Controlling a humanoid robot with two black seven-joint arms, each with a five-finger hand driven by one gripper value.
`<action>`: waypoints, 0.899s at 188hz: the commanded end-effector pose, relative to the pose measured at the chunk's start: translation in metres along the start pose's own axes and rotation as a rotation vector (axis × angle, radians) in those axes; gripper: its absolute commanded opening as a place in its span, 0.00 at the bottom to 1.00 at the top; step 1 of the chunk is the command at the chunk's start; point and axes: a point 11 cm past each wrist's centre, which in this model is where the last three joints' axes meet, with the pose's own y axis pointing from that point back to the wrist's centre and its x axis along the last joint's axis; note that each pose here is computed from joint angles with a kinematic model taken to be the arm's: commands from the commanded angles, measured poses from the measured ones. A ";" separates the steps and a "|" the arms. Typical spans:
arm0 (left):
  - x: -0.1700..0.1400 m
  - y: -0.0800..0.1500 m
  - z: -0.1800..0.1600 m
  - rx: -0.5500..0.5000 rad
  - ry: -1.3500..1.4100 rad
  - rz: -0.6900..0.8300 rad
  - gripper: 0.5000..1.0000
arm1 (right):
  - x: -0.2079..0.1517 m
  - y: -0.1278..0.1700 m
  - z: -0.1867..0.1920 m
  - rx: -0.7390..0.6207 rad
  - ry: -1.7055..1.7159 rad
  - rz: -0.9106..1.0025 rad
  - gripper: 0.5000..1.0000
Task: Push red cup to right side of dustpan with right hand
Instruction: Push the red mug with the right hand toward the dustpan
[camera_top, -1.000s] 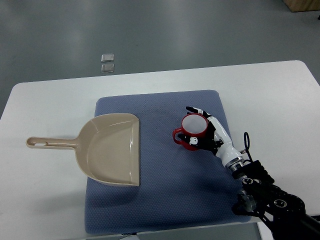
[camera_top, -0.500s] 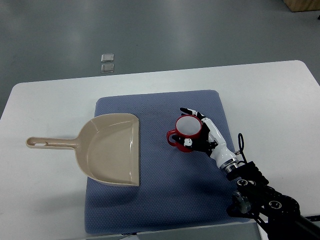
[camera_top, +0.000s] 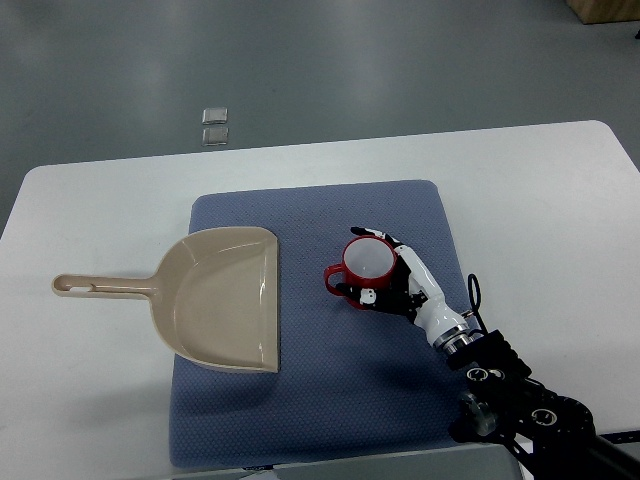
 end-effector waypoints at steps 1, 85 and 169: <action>0.000 0.000 0.000 0.000 0.000 0.000 1.00 | -0.002 0.001 0.001 -0.004 0.004 -0.003 0.86; 0.000 0.000 0.000 0.000 0.000 0.000 1.00 | -0.009 0.000 0.002 -0.009 0.024 -0.023 0.85; 0.000 0.000 0.000 0.000 0.000 0.000 1.00 | -0.006 -0.004 -0.001 0.000 0.032 -0.003 0.85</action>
